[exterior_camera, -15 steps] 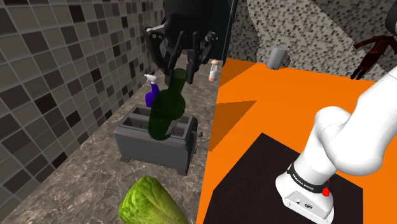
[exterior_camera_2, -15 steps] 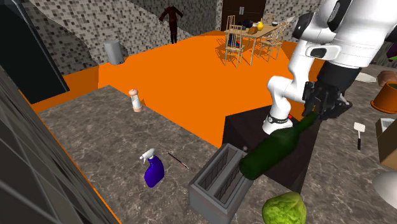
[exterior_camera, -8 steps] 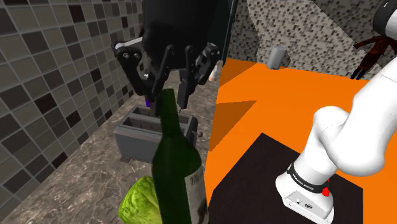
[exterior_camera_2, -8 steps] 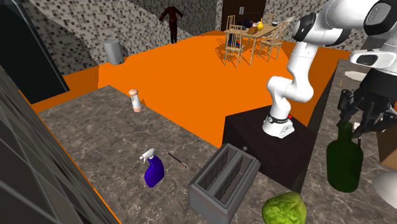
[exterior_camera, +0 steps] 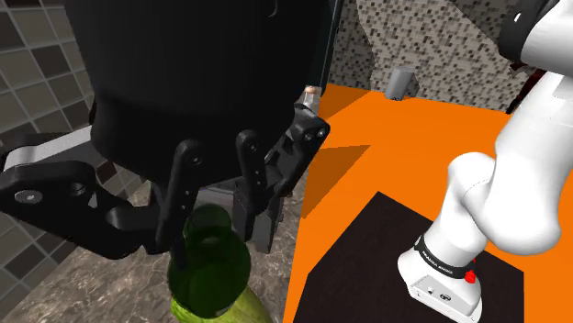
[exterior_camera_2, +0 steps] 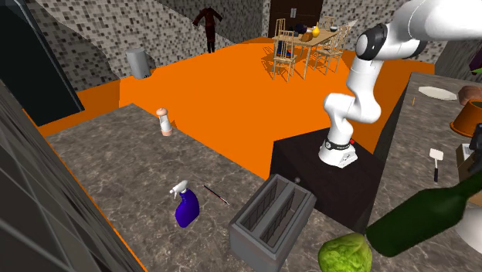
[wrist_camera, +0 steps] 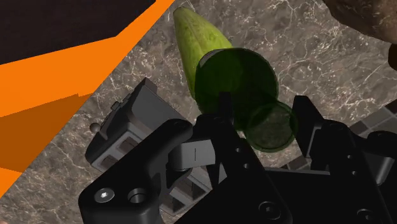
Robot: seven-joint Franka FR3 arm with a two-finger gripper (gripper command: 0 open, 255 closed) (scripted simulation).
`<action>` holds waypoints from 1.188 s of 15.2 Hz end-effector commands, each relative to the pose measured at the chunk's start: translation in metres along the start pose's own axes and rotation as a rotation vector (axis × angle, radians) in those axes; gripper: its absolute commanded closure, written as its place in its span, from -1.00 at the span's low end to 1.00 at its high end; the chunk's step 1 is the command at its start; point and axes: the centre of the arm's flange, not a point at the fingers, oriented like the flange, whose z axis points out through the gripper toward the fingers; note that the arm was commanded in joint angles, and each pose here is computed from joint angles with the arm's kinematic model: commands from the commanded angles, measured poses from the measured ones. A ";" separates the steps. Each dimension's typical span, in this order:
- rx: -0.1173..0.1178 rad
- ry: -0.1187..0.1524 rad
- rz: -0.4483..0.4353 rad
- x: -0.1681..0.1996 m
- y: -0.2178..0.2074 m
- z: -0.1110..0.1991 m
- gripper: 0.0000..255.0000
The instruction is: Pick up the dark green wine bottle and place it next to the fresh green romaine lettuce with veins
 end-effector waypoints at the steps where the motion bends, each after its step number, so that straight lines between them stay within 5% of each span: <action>1: 0.001 0.000 0.003 -0.019 -0.016 -0.002 1.00; 4: 0.001 0.000 0.003 -0.047 -0.038 -0.004 1.00; 18: 0.001 0.000 0.003 -0.054 -0.034 0.070 1.00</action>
